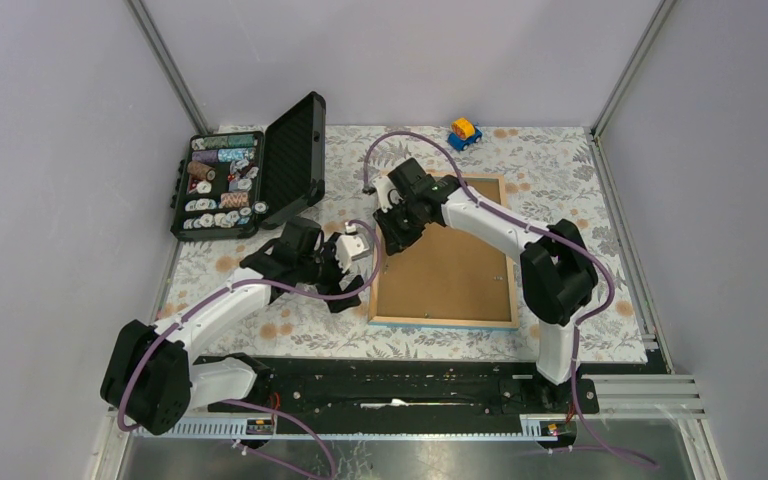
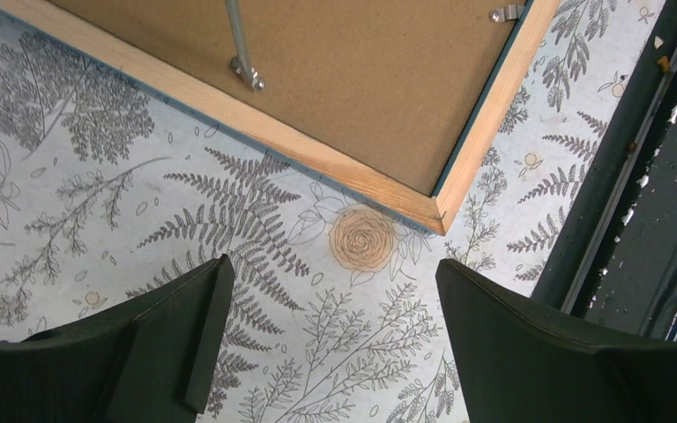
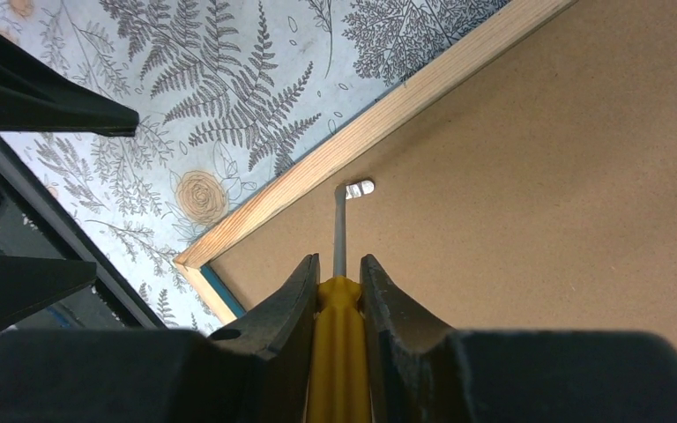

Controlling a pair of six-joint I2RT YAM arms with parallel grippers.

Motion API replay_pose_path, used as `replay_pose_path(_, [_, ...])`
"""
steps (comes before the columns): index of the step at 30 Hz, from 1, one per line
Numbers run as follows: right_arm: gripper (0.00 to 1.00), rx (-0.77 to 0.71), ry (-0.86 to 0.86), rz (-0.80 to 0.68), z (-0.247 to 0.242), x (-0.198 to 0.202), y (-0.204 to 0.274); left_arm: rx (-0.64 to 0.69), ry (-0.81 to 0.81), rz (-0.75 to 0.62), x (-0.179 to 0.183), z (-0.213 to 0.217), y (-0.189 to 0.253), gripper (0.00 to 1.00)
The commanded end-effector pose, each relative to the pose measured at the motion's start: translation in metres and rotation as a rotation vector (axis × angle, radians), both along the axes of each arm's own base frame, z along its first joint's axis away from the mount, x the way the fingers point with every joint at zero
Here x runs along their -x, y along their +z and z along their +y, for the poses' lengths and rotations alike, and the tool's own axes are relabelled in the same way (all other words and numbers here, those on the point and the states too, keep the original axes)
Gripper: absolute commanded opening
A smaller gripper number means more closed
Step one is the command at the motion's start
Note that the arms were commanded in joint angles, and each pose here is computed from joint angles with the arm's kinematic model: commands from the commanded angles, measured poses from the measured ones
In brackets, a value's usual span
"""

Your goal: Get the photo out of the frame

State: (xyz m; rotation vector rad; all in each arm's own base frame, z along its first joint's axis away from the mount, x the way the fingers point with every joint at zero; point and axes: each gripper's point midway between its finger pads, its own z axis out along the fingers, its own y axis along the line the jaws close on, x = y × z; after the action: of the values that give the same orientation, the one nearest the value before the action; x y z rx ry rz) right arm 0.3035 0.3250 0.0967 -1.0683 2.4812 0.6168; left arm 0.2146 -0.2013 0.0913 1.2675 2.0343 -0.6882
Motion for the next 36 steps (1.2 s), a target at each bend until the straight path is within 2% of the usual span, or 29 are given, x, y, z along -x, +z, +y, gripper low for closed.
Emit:
replay_pose_path(1, [0.0, -0.174, -0.01, -0.044, 0.01, -0.022, 0.052, 0.052, -0.047, -0.046, -0.002, -0.019, 0.005, 0.91])
replay_pose_path(6, [0.0, -0.165, -0.034, -0.058, 0.008, -0.034, 0.053, -0.014, -0.127, -0.1, 0.009, -0.037, -0.01, 0.89])
replay_pose_path(14, [0.0, -0.111, -0.042, -0.052, 0.002, -0.039, 0.033, -0.013, -0.134, -0.142, -0.002, -0.05, -0.007, 0.88])
replay_pose_path(36, [0.0, -0.043, -0.016, 0.026, -0.013, -0.021, -0.008, -0.03, -0.081, -0.107, -0.01, -0.051, -0.02, 0.89])
